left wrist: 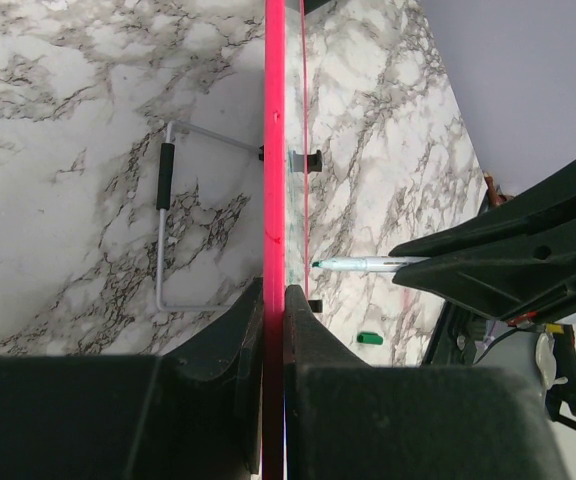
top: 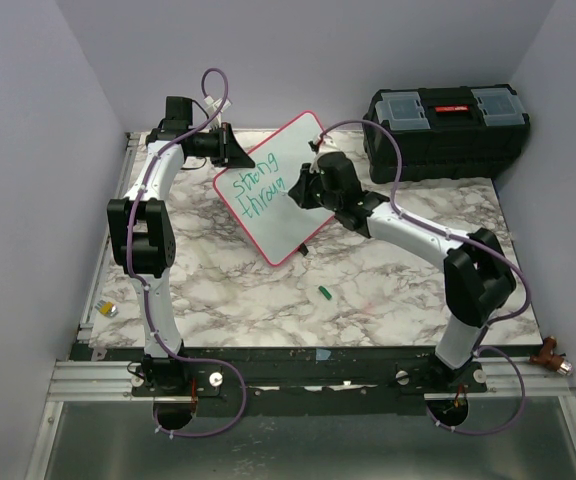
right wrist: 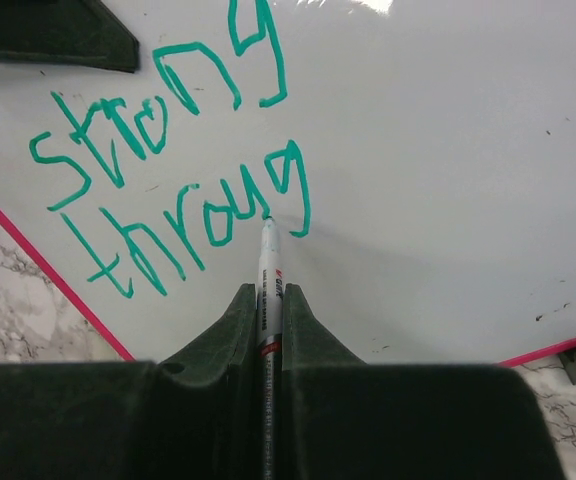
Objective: Write a sentence on the whiteboard
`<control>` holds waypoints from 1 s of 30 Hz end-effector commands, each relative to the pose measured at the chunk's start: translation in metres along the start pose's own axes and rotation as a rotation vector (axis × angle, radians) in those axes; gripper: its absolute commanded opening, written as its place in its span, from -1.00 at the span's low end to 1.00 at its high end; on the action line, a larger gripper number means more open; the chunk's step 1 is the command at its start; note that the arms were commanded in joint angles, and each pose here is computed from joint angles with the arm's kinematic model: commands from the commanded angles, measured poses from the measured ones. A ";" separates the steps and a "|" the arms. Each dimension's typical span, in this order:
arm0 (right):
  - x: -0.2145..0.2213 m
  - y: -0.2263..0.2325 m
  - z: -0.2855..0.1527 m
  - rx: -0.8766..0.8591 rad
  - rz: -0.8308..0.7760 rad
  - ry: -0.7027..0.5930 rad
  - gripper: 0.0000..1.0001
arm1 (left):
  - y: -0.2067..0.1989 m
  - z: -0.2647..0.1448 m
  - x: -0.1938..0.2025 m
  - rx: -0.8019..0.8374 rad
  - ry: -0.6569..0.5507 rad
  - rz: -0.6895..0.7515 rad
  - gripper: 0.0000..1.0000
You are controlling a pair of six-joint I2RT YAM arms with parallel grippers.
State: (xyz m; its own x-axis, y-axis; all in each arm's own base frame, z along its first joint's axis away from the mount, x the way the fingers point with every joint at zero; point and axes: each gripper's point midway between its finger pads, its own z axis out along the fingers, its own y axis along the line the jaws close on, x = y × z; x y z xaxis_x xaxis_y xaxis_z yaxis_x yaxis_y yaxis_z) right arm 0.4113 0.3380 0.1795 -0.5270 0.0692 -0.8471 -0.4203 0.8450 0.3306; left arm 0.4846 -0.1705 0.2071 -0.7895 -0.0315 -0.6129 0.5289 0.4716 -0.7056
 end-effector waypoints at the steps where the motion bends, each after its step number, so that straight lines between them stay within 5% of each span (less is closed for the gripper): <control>1: -0.046 0.011 -0.025 -0.013 0.007 -0.137 -0.99 | -0.014 0.005 -0.001 0.019 0.003 0.095 -1.00; 16: -0.073 -0.003 -0.080 0.051 -0.099 -0.246 -0.99 | -0.040 0.001 -0.003 0.071 -0.015 0.115 -1.00; 30: -0.058 0.006 -0.056 -0.046 -0.088 -0.216 -0.99 | -0.049 -0.005 0.001 -0.042 -0.054 0.083 -1.00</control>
State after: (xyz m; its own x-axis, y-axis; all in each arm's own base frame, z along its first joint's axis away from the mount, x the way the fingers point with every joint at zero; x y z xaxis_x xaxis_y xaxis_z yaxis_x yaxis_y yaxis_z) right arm 0.3929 0.3024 0.2557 -0.3266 0.1095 -0.9388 -0.4573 0.8509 0.2584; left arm 0.4673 -0.1789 0.2242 -0.7548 -0.0389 -0.6548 0.5487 0.5095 -0.6628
